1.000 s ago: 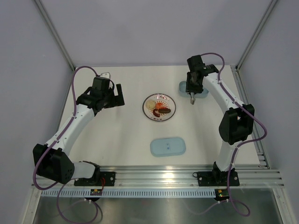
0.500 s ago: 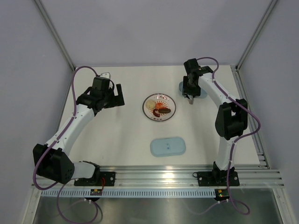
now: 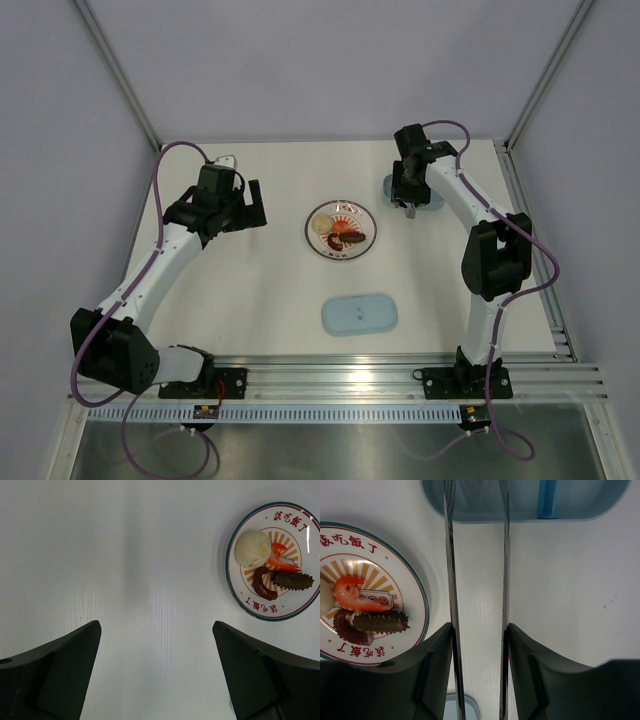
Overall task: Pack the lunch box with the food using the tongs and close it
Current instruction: Place the fake food in the packing box, then adjust the fake food on the plate, then pick up the fake food from the plate, then place the fake food in the packing box.
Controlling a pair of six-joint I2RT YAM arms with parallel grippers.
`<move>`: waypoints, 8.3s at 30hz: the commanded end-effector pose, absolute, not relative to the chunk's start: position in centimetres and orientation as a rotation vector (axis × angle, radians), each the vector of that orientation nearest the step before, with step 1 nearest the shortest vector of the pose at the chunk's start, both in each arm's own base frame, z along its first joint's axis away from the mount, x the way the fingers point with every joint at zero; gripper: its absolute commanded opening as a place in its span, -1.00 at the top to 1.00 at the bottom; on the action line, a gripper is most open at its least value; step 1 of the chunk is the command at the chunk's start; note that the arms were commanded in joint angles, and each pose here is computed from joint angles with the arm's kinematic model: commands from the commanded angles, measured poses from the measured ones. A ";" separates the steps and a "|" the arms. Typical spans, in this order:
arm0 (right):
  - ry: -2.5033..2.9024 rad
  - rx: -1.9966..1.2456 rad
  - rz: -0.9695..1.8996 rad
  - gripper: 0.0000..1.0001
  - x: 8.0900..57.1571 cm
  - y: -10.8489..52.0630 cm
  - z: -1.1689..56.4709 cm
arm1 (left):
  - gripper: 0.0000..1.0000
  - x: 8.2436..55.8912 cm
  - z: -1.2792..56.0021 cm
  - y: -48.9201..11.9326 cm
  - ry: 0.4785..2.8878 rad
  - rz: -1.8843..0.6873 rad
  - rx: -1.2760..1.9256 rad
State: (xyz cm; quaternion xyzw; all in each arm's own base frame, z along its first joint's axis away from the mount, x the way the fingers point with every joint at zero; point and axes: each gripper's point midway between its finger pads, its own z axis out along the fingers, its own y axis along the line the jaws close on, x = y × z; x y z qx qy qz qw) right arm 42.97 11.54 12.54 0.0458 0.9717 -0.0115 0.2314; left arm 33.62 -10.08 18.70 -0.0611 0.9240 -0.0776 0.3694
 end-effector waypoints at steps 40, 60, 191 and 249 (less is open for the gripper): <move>2.624 -0.541 0.159 -0.02 28.5 20.1 17.5 | -0.98 34.3 19.0 -9.9 2.359 -0.183 -0.174; 2.621 -0.618 -0.023 -0.04 30.7 19.9 15.4 | -0.98 34.2 19.2 -10.1 2.358 -0.196 -0.178; 2.599 0.008 0.080 -0.13 31.3 23.2 13.8 | -0.98 34.3 17.6 -11.0 2.397 -0.246 -0.166; 2.423 0.221 -0.114 0.83 45.0 9.3 16.6 | -0.98 34.1 18.4 -10.3 2.383 -0.205 -0.171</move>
